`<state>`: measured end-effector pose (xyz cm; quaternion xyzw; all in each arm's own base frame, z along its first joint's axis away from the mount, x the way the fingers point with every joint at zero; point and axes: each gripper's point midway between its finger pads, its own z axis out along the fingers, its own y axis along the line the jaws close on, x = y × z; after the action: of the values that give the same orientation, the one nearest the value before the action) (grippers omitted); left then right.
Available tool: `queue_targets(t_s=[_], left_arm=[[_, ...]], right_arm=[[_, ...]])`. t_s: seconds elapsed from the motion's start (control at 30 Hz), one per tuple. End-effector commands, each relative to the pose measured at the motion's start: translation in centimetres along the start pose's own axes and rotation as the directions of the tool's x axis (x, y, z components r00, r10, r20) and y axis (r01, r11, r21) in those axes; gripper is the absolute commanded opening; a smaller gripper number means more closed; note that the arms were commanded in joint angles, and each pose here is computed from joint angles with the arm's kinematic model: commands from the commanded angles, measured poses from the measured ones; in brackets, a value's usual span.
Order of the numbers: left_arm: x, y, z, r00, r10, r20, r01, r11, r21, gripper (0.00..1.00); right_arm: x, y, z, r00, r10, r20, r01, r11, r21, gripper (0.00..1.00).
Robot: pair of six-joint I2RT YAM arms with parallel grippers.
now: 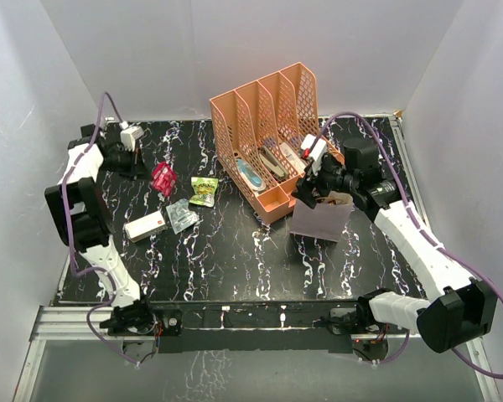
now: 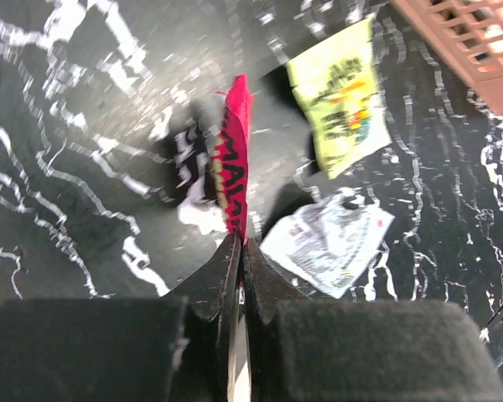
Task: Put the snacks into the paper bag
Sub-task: Pick up the snack from the center of the board, then place the snack in the paper bag.
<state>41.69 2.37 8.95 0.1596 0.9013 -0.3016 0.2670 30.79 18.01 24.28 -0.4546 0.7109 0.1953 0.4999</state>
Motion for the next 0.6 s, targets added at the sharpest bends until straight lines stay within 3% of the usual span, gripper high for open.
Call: queue_targets(t_s=[0.0, 0.27, 0.57], left_arm=[[-4.5, -5.9, -3.1, 0.976, 0.182, 0.116, -0.183, 0.983, -0.002, 0.0], [-6.8, -12.2, -5.0, 0.922, 0.336, 0.191, -0.34, 0.94, -0.014, 0.0], [-6.8, -22.5, -4.2, 0.848, 0.485, 0.215, -0.513, 0.852, 0.103, 0.0]], right_arm=[[-3.7, -1.7, -0.7, 0.996, -0.07, 0.054, 0.067, 0.997, 0.044, 0.79], [-6.1, -1.8, -0.8, 0.994, -0.07, 0.082, 0.07, 0.998, 0.002, 0.79], [-10.2, 0.0, -0.3, 0.975, -0.053, 0.215, 0.088, 0.983, -0.16, 0.8]])
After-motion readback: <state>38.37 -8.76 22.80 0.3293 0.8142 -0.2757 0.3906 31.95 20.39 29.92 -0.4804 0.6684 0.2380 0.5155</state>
